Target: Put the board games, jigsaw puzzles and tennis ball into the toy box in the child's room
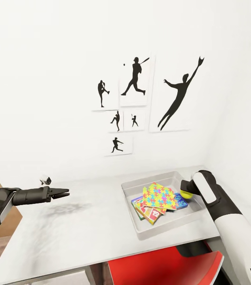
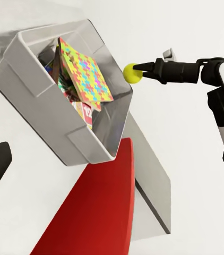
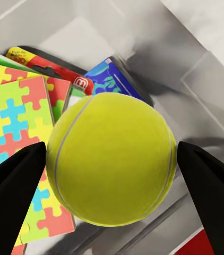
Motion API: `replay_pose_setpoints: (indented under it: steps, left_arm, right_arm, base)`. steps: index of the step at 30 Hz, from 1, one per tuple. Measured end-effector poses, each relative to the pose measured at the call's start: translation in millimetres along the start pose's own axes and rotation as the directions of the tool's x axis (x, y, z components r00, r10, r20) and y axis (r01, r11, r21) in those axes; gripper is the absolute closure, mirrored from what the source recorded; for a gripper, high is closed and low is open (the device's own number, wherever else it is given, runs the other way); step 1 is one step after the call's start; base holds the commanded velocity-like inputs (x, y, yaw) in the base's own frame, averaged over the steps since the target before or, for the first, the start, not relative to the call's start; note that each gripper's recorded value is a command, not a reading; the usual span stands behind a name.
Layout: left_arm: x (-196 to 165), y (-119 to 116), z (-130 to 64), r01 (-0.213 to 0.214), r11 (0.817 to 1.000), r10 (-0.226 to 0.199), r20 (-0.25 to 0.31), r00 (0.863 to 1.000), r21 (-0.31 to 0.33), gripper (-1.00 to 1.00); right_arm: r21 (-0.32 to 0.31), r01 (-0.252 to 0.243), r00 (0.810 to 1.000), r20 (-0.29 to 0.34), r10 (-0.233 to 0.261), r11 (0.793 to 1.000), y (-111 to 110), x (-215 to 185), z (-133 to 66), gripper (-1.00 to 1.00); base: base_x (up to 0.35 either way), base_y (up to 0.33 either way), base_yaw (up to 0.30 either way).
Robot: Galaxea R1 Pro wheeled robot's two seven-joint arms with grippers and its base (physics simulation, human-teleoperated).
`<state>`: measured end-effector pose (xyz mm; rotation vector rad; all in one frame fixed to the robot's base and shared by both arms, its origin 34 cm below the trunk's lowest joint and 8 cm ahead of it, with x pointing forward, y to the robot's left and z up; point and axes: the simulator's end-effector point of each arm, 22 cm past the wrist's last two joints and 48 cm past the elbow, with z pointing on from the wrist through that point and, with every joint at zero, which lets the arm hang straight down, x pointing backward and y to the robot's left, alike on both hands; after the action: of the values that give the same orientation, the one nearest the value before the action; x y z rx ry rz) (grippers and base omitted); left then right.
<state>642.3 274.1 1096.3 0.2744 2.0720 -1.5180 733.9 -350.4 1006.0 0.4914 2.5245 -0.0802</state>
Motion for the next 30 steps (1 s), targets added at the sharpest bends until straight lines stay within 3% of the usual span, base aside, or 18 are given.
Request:
replay_pose_setpoints:
  steps: [16,17,30]
  left_arm:
    - [-0.5,0.1,-0.7,-0.001,1.000,0.001,0.002,1.000,-0.001,-1.00]
    - [-0.5,0.1,-0.7,-0.001,1.000,0.001,0.002,1.000,0.000,-1.00]
    - [-0.5,0.1,-0.7,-0.001,1.000,0.001,0.002,1.000,-0.001,-1.00]
  right_arm:
    - [0.000,0.003,1.000,-0.003,-0.003,1.000,0.4,1.0,0.1,1.00]
    - [0.001,0.003,1.000,-0.003,-0.003,1.000,0.1,0.9,0.1,-1.00]
    - [-0.001,0.003,1.000,0.006,-0.003,1.000,0.5,-2.0,-2.1,-1.00]
  base:
    - [0.000,0.000,-0.009]
    - [0.000,0.000,0.000]
    - [0.000,0.000,0.000]
